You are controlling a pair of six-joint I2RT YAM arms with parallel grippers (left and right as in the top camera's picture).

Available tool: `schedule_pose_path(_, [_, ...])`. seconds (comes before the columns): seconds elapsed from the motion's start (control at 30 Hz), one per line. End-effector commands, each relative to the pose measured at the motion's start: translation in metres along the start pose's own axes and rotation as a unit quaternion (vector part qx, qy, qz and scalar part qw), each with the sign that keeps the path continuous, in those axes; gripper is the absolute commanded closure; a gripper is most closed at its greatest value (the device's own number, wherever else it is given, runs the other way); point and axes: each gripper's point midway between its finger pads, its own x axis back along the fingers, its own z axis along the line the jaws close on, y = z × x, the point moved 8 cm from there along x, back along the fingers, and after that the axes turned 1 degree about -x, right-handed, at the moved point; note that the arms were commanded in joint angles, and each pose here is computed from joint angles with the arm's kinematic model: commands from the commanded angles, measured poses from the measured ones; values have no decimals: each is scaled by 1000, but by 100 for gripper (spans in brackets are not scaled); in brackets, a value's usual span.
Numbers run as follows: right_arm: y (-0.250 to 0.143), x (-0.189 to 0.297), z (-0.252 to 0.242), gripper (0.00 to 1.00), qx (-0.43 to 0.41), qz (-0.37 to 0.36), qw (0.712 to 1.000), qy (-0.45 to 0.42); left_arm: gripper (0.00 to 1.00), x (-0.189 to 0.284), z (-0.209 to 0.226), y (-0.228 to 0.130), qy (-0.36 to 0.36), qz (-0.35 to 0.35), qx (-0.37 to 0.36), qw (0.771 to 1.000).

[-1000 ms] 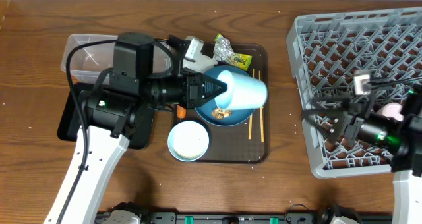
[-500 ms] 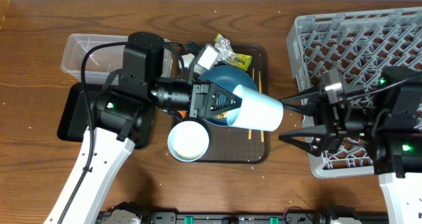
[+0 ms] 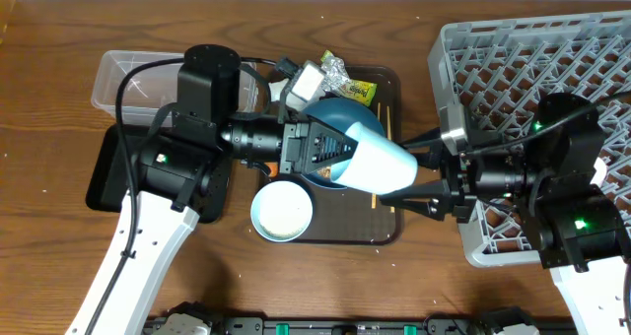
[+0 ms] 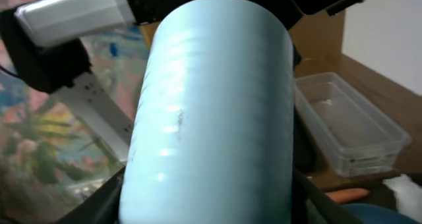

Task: Sort waste into correct bins and load items into the dishwasher rack
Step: 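Lift the light blue cup and pass it to the right gripper, then place the light blue cup in the rack beside the pink cup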

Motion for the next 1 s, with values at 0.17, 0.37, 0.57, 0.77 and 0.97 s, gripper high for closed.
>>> schedule_pose_path(0.17, [-1, 0, -16, 66, -62, 8, 992, -109, 45, -3, -2, 2, 2, 1, -5, 1000])
schedule_pose_path(0.37, [-28, 43, -45, 67, -163, 33, 935, -313, 24, 10, 5, 7, 19, -22, 1, 1000])
schedule_pose_path(0.57, [-53, 128, -69, 66, -274, 3, 773, -573, 23, 18, 9, 10, 29, -34, 8, 999])
schedule_pose_path(0.77, [-70, 213, -67, 65, -349, -88, 602, -713, 23, 18, 11, 8, 29, -32, 15, 999])
schedule_pose_path(0.97, [-100, 287, -54, 66, -446, -220, 406, -767, 22, 18, 14, 2, 33, -23, 21, 999])
